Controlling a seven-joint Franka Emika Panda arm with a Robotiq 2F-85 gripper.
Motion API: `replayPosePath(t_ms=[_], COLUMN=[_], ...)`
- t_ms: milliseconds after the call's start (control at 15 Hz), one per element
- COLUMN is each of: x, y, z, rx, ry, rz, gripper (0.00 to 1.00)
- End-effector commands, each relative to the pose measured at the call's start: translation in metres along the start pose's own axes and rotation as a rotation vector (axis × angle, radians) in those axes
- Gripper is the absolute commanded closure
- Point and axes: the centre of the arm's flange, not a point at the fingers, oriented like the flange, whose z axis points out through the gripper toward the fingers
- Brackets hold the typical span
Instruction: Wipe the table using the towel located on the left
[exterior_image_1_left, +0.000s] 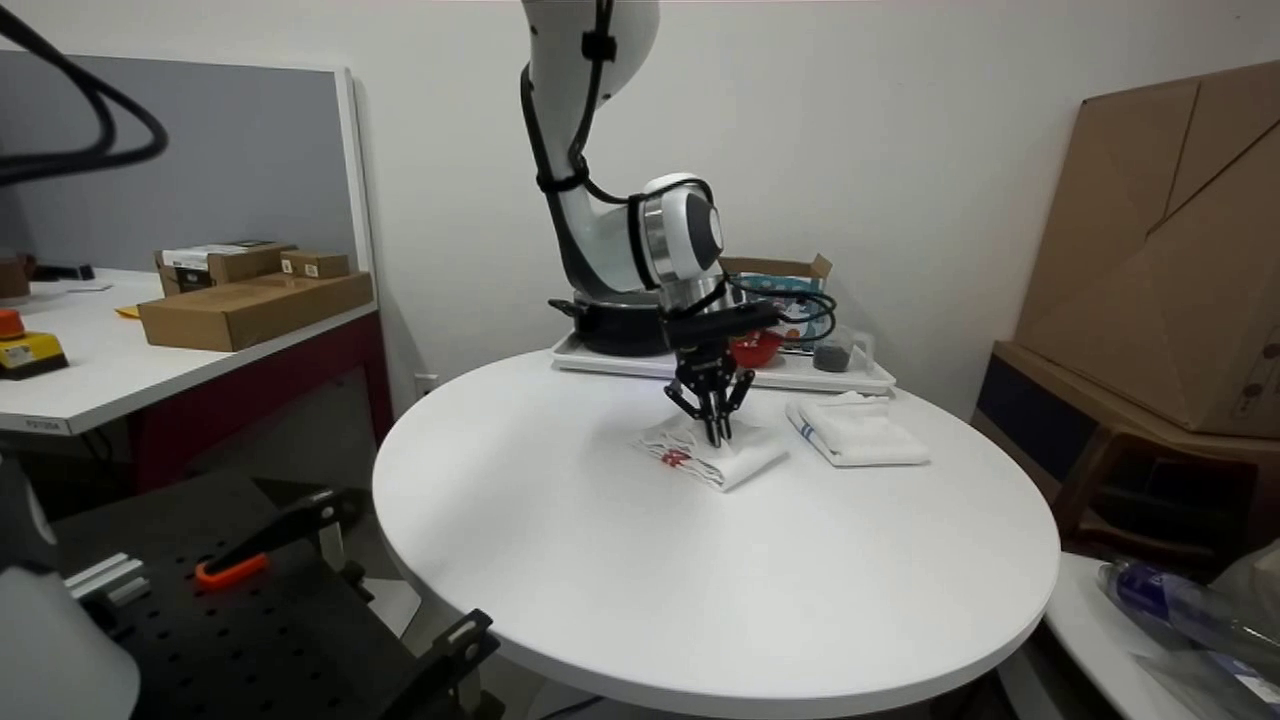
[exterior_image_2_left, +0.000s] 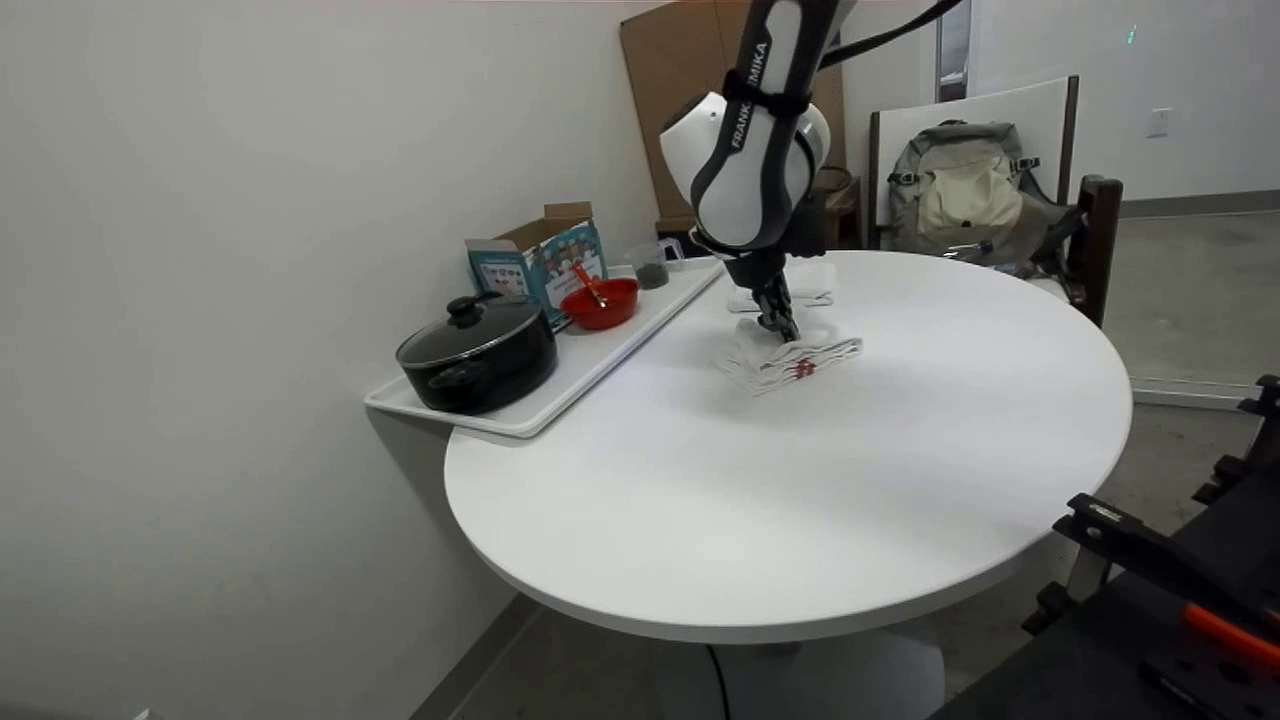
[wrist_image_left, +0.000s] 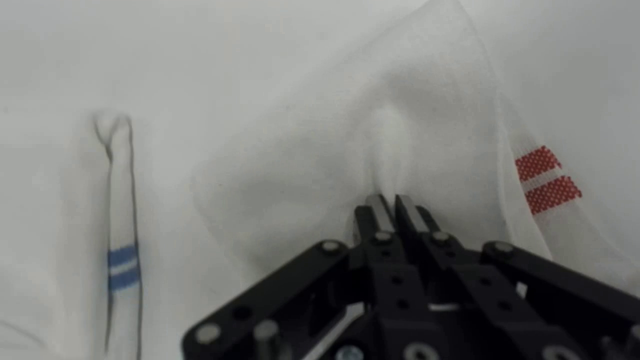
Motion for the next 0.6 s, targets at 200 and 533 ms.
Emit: replayPosePath(t_ms=[200, 533], x=[0.081, 0.106], y=[-0.052, -0.124], z=[-0.048, -0.067], rx=[-0.024, 0.004], ry=[0.086, 0.132], rz=[-0.117, -0.236], gripper=[0.93, 0.93])
